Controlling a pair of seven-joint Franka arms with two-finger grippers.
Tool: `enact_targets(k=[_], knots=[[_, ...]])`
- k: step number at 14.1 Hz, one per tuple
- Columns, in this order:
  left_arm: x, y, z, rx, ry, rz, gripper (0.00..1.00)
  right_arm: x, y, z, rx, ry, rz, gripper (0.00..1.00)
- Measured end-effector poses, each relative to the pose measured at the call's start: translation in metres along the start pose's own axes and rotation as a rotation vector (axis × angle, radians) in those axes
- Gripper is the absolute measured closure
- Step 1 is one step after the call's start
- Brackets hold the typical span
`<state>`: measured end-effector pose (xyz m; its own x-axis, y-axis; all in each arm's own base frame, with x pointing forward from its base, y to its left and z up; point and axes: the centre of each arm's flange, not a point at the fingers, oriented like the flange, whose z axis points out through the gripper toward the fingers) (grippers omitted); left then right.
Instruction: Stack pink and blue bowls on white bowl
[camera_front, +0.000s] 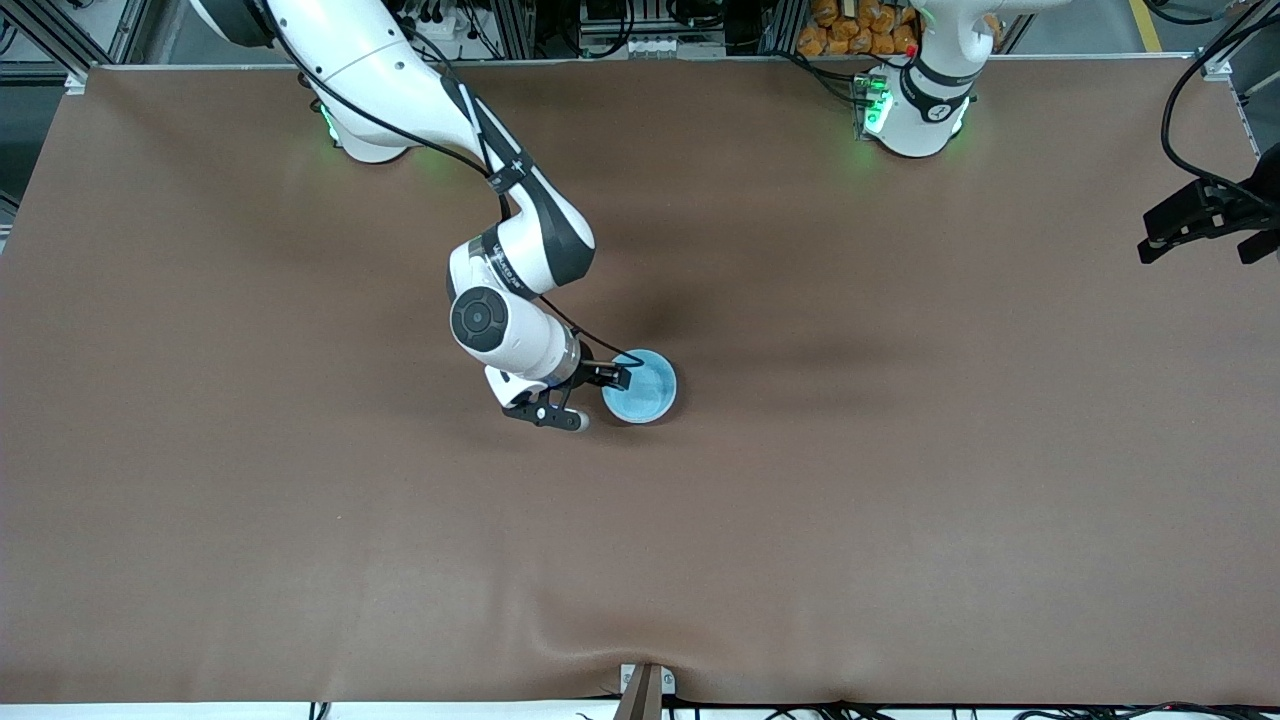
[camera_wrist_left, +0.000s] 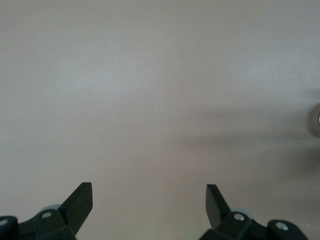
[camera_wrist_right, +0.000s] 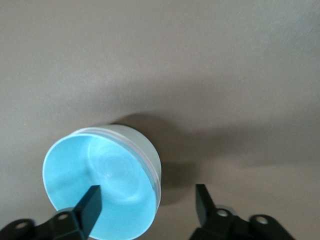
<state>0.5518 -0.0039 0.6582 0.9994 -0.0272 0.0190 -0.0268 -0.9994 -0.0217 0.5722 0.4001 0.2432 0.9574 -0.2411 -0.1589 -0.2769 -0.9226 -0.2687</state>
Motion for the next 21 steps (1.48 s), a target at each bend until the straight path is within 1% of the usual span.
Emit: enact_targets(k=[1,3,5,6,7,9,11,12,14,16,17,19,21], knots=[[-0.001,0.000,0.000,0.000,-0.001,0.000,0.00,0.008,0.002,-0.011,0.010,0.012,0.008,0.01],[-0.001,0.000,0.001,0.000,-0.003,-0.001,0.00,0.027,0.013,-0.051,0.023,0.016,0.020,0.00],[-0.001,0.000,0.002,0.000,-0.005,0.000,0.00,0.050,0.041,-0.108,0.027,0.005,-0.023,0.00],[-0.001,0.000,0.003,0.000,-0.006,0.001,0.00,0.062,0.061,-0.137,0.016,0.002,-0.059,0.00],[-0.001,0.001,0.003,0.000,-0.007,0.001,0.00,0.072,0.084,-0.165,-0.010,-0.002,-0.092,0.00],[-0.001,0.002,0.003,-0.001,-0.008,0.004,0.00,0.083,0.134,-0.215,-0.094,-0.019,-0.136,0.00],[-0.001,0.004,0.004,-0.001,-0.009,0.006,0.00,0.084,0.175,-0.264,-0.148,-0.023,-0.169,0.00],[-0.001,0.004,0.004,-0.001,-0.010,0.008,0.00,0.083,0.196,-0.289,-0.160,-0.017,-0.189,0.00],[-0.001,0.006,0.005,-0.001,-0.012,-0.001,0.00,0.081,0.242,-0.335,-0.165,-0.004,-0.230,0.00],[-0.001,0.008,0.006,-0.001,-0.014,-0.004,0.00,0.077,0.286,-0.375,-0.167,0.016,-0.244,0.00],[-0.001,0.007,0.007,-0.001,-0.015,-0.005,0.00,0.071,0.299,-0.393,-0.184,0.027,-0.246,0.00],[-0.001,0.006,0.007,-0.001,-0.015,-0.009,0.00,0.050,0.303,-0.422,-0.231,0.038,-0.254,0.00],[-0.001,0.005,0.008,-0.001,-0.016,-0.032,0.00,0.031,0.299,-0.441,-0.248,0.045,-0.262,0.00]])
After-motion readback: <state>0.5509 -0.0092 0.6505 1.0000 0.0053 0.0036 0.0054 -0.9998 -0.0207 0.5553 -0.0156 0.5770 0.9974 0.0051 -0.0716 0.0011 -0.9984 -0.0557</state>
